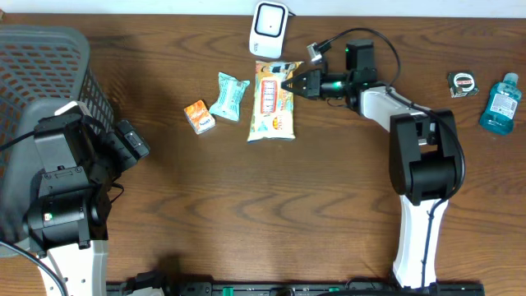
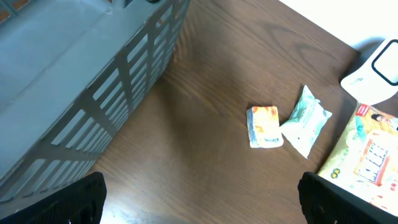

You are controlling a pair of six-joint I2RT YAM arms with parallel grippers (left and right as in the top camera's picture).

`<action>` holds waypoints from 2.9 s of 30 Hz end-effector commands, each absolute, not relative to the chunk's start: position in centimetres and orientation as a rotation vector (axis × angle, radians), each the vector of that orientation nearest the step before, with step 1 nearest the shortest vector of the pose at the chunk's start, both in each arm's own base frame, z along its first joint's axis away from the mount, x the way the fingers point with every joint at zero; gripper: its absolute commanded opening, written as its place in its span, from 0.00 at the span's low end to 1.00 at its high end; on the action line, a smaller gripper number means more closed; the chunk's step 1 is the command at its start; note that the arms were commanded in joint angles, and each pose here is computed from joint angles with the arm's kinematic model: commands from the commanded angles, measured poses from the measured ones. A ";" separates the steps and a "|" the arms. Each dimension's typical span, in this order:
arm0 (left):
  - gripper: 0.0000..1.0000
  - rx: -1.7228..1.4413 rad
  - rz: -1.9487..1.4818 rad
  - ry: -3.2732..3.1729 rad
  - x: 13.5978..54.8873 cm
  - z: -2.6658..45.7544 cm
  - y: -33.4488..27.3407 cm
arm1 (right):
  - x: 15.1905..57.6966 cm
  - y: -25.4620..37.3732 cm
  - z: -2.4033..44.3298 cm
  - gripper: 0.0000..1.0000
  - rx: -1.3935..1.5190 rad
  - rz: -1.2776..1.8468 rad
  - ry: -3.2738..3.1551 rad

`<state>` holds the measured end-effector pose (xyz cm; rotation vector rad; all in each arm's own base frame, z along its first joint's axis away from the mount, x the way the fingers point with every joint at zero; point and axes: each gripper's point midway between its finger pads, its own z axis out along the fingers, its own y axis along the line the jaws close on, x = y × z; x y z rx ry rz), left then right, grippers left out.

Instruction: Scan the item barcode

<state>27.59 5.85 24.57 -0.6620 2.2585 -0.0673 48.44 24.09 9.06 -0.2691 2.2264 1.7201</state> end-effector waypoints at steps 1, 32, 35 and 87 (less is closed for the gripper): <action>0.98 -0.683 -0.055 2.248 27.6 24.7 6.2 | 46.8 24.7 11.5 0.01 -0.349 1.876 2.176; 0.98 -0.683 -0.055 2.248 27.6 24.7 6.2 | 43.0 27.7 0.9 0.41 -0.182 1.294 2.716; 0.98 -0.683 -0.055 2.248 27.6 24.7 6.2 | 43.2 27.5 1.0 0.01 -0.181 1.294 2.706; 0.98 -0.683 -0.055 2.248 27.6 24.7 6.2 | 65.3 26.8 23.3 0.01 0.204 1.148 1.741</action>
